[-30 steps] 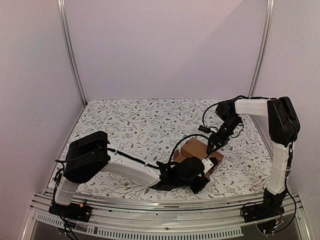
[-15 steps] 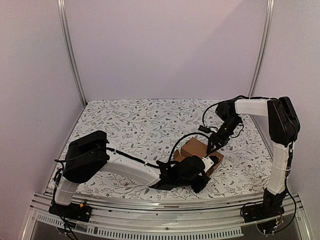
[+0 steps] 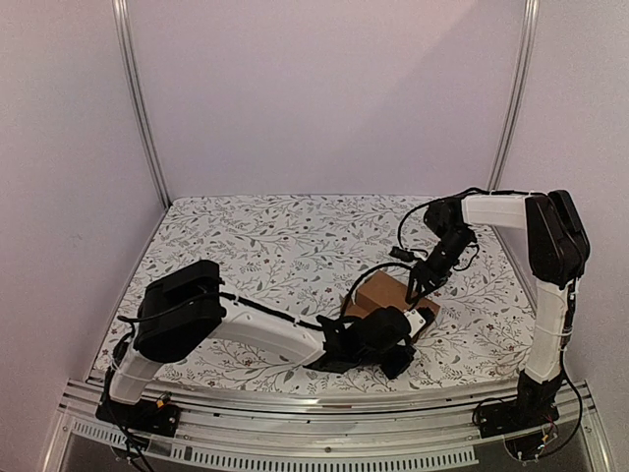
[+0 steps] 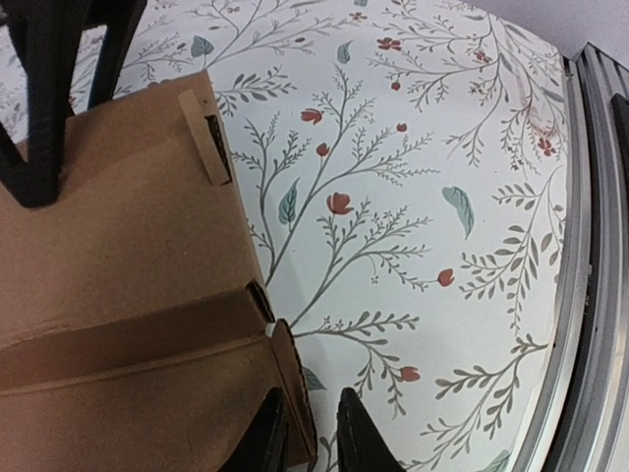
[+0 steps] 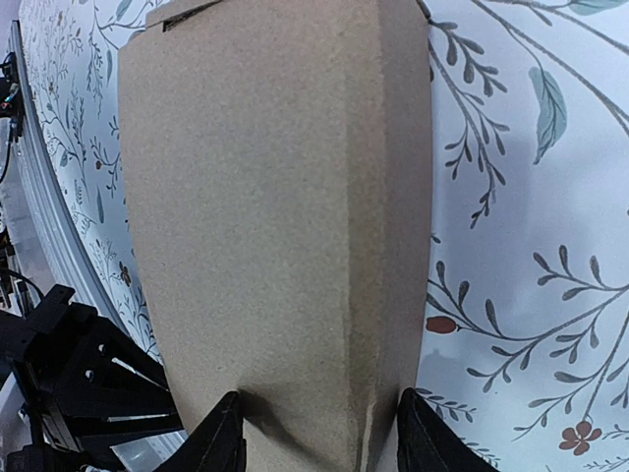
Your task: Fold the paper box
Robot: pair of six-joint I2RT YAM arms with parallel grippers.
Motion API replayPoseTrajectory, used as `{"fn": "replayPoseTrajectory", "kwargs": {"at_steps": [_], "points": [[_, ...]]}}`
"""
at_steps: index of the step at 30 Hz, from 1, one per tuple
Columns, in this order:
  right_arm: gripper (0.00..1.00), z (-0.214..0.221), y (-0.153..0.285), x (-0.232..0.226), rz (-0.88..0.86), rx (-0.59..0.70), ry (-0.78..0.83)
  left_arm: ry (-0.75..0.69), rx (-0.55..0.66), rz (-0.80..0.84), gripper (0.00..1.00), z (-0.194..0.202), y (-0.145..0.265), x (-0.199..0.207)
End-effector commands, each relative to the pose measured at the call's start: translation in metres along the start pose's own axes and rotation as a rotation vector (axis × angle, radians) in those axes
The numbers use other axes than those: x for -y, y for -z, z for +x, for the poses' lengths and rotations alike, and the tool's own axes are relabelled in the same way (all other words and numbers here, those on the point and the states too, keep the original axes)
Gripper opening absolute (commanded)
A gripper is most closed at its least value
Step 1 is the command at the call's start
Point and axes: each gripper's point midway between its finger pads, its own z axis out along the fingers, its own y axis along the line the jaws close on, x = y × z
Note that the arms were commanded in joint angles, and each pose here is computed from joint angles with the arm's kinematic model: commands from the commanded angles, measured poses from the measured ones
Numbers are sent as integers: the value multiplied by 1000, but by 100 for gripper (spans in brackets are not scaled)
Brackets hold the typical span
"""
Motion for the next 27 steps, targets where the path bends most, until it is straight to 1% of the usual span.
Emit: {"fn": "replayPoseTrajectory", "kwargs": {"at_steps": [1, 3, 7, 10, 27], "points": [[50, 7, -8, 6, -7, -31, -22, -5, -54, -43, 19, 14, -5, -9], [50, 7, -9, 6, -7, -32, -21, -3, -54, -44, 17, 13, -5, -9], [49, 7, -9, 6, -8, -33, -22, -2, -53, -39, 5, 13, -8, -10], [49, 7, -9, 6, -10, -32, -21, -4, -53, -34, 0, 13, -10, -11], [48, 7, -8, 4, -15, -27, -21, 33, -53, -36, 0, 4, -11, -18]]}}
